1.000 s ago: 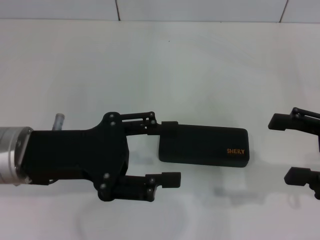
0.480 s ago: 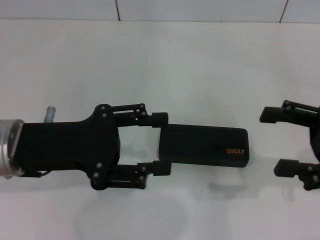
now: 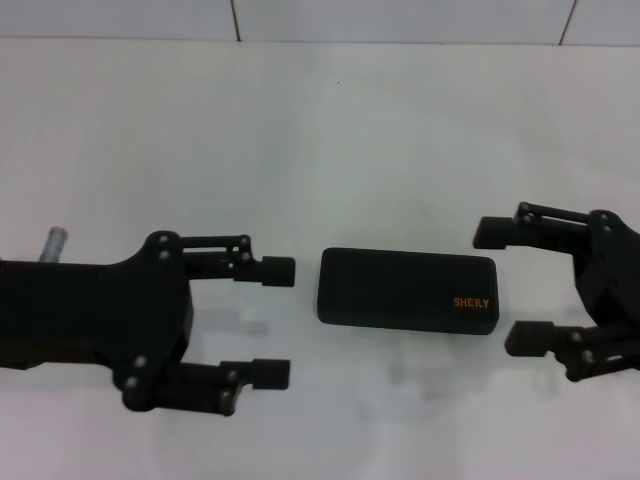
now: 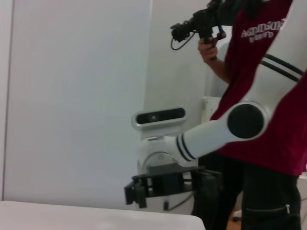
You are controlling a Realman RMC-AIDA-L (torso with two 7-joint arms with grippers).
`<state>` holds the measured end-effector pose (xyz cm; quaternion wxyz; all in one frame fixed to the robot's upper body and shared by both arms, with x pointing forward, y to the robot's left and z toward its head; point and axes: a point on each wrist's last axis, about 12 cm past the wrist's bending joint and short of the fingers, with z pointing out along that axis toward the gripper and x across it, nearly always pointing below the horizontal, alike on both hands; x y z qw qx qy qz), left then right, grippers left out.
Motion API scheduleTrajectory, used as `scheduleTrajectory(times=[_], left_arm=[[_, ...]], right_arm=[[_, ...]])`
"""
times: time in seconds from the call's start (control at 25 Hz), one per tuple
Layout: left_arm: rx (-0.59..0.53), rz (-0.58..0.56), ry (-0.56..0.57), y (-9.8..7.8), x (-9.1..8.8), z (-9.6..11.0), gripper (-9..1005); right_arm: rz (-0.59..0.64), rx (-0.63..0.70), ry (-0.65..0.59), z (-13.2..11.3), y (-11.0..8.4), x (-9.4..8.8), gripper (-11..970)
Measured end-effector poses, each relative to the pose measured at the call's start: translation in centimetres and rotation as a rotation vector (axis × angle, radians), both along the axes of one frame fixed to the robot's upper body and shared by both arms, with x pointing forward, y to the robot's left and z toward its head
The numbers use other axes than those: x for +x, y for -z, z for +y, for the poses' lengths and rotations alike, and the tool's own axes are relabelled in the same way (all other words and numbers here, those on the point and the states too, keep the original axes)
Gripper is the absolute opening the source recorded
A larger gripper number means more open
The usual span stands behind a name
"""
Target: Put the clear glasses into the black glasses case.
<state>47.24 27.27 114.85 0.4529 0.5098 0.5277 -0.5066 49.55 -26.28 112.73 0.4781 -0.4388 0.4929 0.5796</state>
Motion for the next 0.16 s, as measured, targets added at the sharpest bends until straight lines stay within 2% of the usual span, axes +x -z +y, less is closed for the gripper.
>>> scheduleTrajectory(times=[0.16], left_arm=[[0.013,-0.003,0.004,-0.19,0.02,0.53,731]], right_arm=[[-0.001,0.002,-0.008,1.25,0.07,0.56,877]])
